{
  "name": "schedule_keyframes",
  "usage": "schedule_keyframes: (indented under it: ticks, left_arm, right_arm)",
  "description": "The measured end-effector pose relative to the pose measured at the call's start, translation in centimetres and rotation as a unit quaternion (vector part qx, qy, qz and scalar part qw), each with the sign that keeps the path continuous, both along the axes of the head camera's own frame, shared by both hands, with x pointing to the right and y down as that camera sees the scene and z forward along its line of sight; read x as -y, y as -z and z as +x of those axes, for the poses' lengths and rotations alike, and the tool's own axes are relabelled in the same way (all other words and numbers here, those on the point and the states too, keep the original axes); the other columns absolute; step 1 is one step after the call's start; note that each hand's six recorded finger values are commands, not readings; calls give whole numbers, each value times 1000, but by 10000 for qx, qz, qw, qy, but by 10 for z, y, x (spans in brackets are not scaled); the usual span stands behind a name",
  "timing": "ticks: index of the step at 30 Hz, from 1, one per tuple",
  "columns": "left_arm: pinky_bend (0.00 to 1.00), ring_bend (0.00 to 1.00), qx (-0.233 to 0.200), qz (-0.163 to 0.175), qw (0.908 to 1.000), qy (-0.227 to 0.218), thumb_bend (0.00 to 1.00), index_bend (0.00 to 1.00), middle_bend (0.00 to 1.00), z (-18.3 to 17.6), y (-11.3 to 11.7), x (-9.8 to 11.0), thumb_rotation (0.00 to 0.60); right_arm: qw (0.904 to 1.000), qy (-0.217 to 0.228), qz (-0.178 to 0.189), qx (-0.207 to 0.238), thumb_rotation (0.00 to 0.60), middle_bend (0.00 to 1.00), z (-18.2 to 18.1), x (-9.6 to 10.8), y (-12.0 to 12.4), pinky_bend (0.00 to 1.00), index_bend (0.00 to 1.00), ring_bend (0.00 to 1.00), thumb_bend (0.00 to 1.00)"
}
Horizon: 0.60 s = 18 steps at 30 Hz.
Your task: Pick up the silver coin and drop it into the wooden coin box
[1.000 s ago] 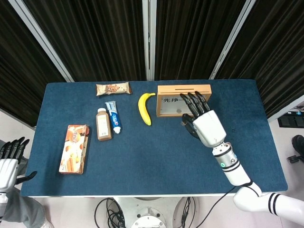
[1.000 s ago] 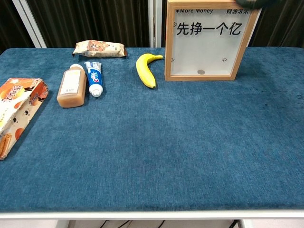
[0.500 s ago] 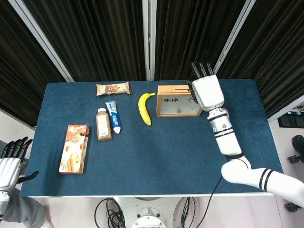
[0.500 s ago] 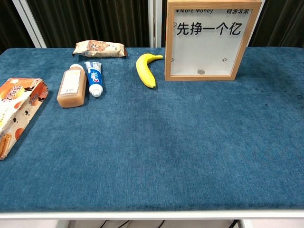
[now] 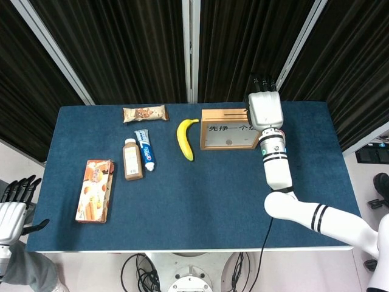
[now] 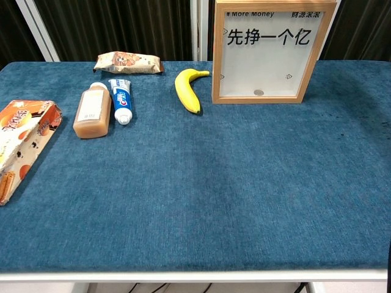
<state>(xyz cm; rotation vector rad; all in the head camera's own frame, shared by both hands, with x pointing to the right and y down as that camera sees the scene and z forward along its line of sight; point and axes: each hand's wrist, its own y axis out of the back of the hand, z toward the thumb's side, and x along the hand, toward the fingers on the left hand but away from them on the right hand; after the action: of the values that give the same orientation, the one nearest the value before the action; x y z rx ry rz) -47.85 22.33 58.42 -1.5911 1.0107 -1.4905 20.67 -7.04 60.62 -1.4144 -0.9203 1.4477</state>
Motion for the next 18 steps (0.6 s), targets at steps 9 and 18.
schedule_keyframes:
  ticks: [9, 18]
  left_arm:
    - [0, 0, 21, -16, 10000, -9, 124, 26, 0, 0, -1, 0, 600]
    - [0, 0, 201, 27, 9998, -73, 124, 26, 0, -2, -2, 4, 600]
  right_arm:
    - [9994, -209, -258, -33, 600, 36, 2, -1, -12, 0, 781, 0, 348]
    - [9990, -284, -356, -18, 600, 36, 0, -1, -21, 0, 779, 0, 348]
